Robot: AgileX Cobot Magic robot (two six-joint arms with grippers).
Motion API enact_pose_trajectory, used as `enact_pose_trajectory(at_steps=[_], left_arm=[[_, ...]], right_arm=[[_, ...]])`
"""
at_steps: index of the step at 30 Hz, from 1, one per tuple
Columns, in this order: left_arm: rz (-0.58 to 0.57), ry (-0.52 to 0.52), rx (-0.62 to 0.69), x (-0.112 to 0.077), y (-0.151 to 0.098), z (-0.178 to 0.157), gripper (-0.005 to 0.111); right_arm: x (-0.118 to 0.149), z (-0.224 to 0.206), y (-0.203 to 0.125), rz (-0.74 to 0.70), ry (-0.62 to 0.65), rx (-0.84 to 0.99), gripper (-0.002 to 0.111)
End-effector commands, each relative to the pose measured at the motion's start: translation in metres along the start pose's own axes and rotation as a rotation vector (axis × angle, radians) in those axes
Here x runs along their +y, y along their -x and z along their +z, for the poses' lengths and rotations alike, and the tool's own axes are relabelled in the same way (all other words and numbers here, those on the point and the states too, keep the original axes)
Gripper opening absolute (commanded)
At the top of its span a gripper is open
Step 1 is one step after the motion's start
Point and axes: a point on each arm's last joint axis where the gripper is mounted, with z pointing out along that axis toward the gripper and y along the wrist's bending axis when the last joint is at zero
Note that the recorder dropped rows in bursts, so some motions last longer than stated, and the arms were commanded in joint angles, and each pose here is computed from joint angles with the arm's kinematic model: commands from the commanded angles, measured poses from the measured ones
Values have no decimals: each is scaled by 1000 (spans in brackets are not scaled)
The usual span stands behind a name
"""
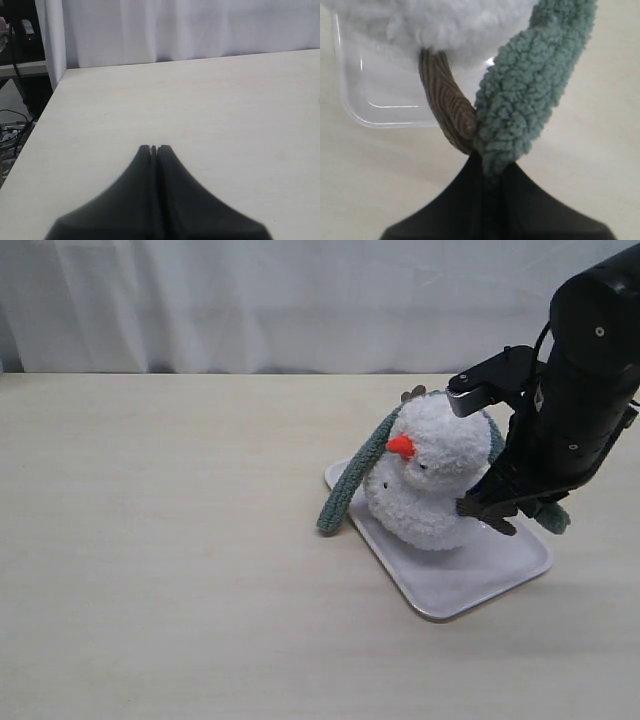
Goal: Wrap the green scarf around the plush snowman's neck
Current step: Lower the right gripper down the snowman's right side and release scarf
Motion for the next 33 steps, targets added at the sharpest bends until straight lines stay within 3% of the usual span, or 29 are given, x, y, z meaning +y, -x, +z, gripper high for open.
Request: enact_pose_trajectory(at_steps=[1,3,6,13,22,28,33], left_arm=[[1,-8,-13,-1,0,0,0],[1,-8,-13,-1,0,0,0],[1,-8,-13,-1,0,0,0],[1,-8,-13,-1,0,0,0],[1,-8,-13,-1,0,0,0],[1,-8,-13,-1,0,0,0],[1,-8,-13,-1,0,0,0]], right_arm=[[-8,-16,-5,-18,-58,-50,4],[-9,-28,-8,10,-52,-102,4],[-2,-39,-11,69,53,-143,4],[15,-33,-11,113,227,-116,4],[26,-5,-14,126,275,3,4],[36,2,-3,158,378,-84,4],[39,15,2,186,384,-126,4]])
